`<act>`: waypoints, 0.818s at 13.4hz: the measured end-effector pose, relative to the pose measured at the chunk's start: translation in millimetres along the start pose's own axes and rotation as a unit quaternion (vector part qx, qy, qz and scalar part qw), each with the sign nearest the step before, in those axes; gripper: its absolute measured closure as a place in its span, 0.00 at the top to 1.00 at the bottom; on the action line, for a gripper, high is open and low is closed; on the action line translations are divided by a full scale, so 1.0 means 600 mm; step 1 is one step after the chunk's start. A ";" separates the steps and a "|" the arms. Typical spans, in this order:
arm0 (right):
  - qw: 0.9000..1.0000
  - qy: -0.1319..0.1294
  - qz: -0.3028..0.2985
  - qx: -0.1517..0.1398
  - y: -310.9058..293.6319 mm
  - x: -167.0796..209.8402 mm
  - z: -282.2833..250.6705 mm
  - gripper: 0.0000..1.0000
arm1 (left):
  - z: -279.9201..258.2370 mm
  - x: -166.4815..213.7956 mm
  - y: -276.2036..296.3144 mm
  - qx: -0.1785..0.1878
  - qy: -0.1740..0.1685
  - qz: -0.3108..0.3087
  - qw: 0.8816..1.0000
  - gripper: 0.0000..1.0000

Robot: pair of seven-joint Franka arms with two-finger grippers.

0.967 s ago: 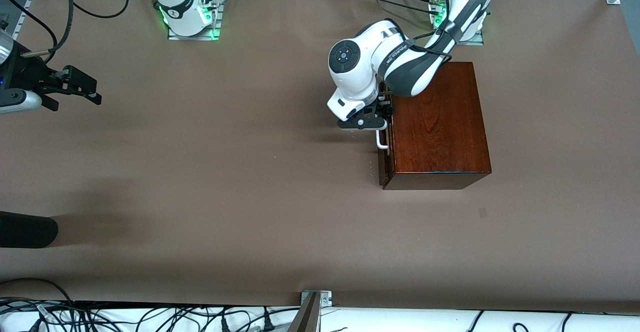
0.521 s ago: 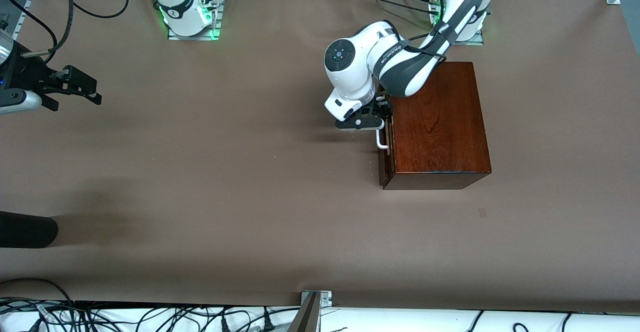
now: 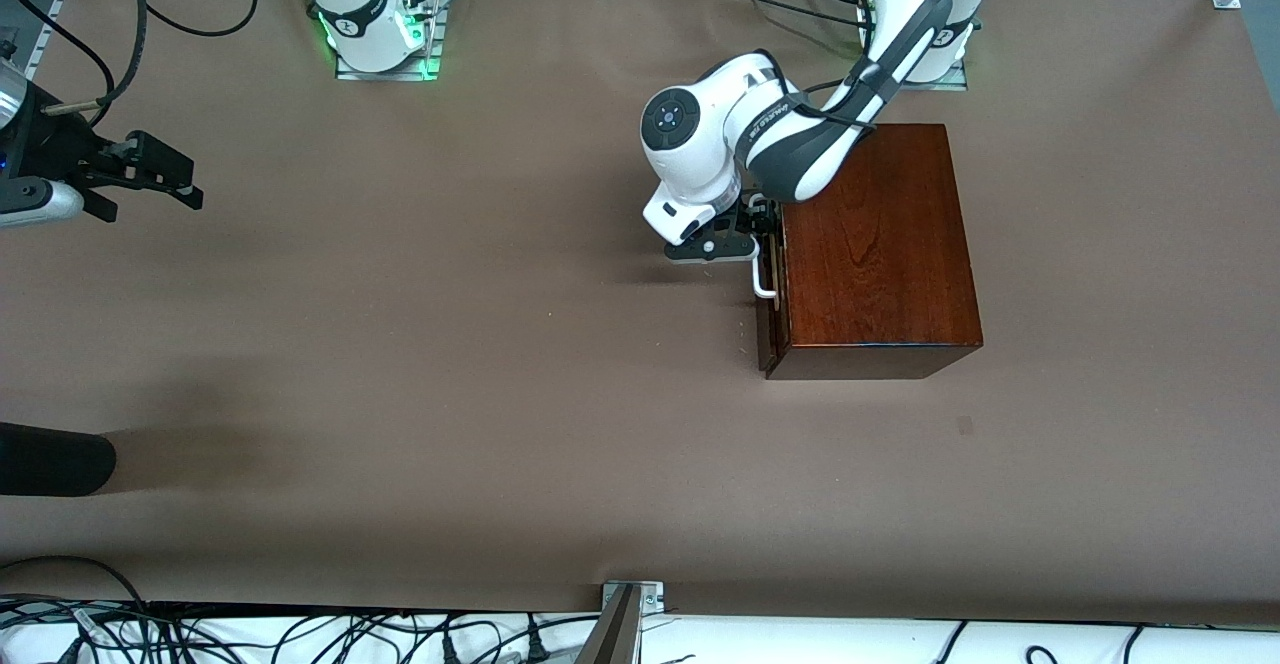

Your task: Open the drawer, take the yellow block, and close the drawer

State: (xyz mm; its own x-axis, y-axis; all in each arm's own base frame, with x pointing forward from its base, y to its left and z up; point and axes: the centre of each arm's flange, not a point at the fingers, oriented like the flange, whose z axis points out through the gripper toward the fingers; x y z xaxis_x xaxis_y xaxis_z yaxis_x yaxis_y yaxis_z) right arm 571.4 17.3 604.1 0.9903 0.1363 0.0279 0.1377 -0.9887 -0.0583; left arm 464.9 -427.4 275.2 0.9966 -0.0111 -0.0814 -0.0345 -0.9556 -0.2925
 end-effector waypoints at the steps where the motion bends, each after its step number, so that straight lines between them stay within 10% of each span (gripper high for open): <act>1: 1.000 0.000 0.000 0.000 0.000 0.000 0.000 1.00 | 0.001 0.001 0.000 -0.002 0.001 0.000 1.000 1.00; 11: 1.000 0.000 0.000 0.000 0.000 0.000 0.000 1.00 | -0.033 0.000 0.074 -0.045 0.023 -0.030 0.998 1.00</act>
State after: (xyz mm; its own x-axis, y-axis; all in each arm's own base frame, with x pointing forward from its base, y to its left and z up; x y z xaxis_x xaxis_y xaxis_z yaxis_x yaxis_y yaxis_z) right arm 571.4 17.2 604.1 0.9903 0.1361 0.0279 0.1375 -0.9888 -0.0583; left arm 465.0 -475.9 281.1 0.9992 0.0353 -0.0212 0.0301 -0.9777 -0.2078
